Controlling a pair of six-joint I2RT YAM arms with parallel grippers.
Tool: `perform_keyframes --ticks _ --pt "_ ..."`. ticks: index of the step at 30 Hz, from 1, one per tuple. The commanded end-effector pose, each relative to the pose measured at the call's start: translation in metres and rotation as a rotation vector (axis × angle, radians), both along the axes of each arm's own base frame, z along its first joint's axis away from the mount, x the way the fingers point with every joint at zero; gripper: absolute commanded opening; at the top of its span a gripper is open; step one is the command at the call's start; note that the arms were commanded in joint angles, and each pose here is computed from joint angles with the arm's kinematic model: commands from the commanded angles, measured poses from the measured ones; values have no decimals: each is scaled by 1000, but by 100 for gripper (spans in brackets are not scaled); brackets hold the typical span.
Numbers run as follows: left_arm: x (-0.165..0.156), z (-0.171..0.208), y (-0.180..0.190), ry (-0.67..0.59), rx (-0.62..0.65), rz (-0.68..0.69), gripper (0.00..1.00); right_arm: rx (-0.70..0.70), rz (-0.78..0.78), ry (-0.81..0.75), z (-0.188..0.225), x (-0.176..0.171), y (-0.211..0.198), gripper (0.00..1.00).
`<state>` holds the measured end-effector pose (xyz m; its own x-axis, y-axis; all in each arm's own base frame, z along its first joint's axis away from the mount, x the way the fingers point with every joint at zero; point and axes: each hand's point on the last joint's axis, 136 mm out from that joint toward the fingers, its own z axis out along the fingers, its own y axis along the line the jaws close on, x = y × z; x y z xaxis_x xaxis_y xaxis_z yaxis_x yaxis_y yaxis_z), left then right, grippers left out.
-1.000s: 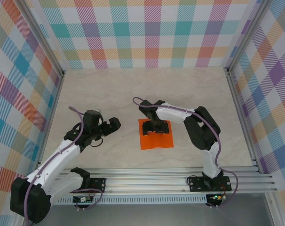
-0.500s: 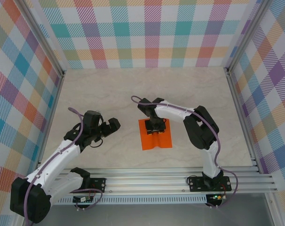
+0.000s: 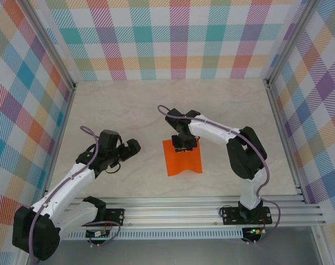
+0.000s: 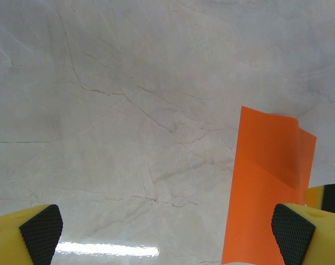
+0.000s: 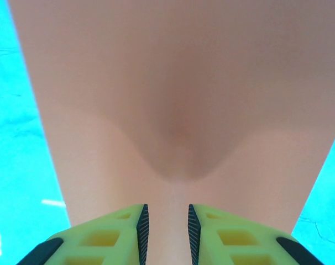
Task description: Fold a paper plane with a square sheet of paper (pick it up from the middle)
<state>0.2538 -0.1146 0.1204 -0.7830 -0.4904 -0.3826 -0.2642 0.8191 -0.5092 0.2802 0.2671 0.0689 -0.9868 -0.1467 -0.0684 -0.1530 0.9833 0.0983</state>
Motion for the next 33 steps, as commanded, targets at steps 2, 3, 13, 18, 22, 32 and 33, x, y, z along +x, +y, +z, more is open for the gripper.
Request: perform_keyframes --ticks 2,3,13,18,22,32,33 --pt "1 6 -1 -8 -10 20 100 112 13 -16 27 -1 2 28" --pt "2 6 -2 -6 -15 20 100 97 8 -23 28 1 -2 32" --pt "4 1 -8 17 -32 9 100 -44 35 29 -8 9 -13 92" --pt "4 -2 -9 32 -25 0 100 -33 52 86 -30 8 -3 90" --pt "4 -5 -8 39 -20 1 100 -25 52 92 -31 7 -2 82" --pt "3 -9 -9 49 -17 1 100 -28 41 83 -25 5 -6 41" --pt "3 -9 -9 50 -18 0 100 -23 45 79 -24 4 -6 39"
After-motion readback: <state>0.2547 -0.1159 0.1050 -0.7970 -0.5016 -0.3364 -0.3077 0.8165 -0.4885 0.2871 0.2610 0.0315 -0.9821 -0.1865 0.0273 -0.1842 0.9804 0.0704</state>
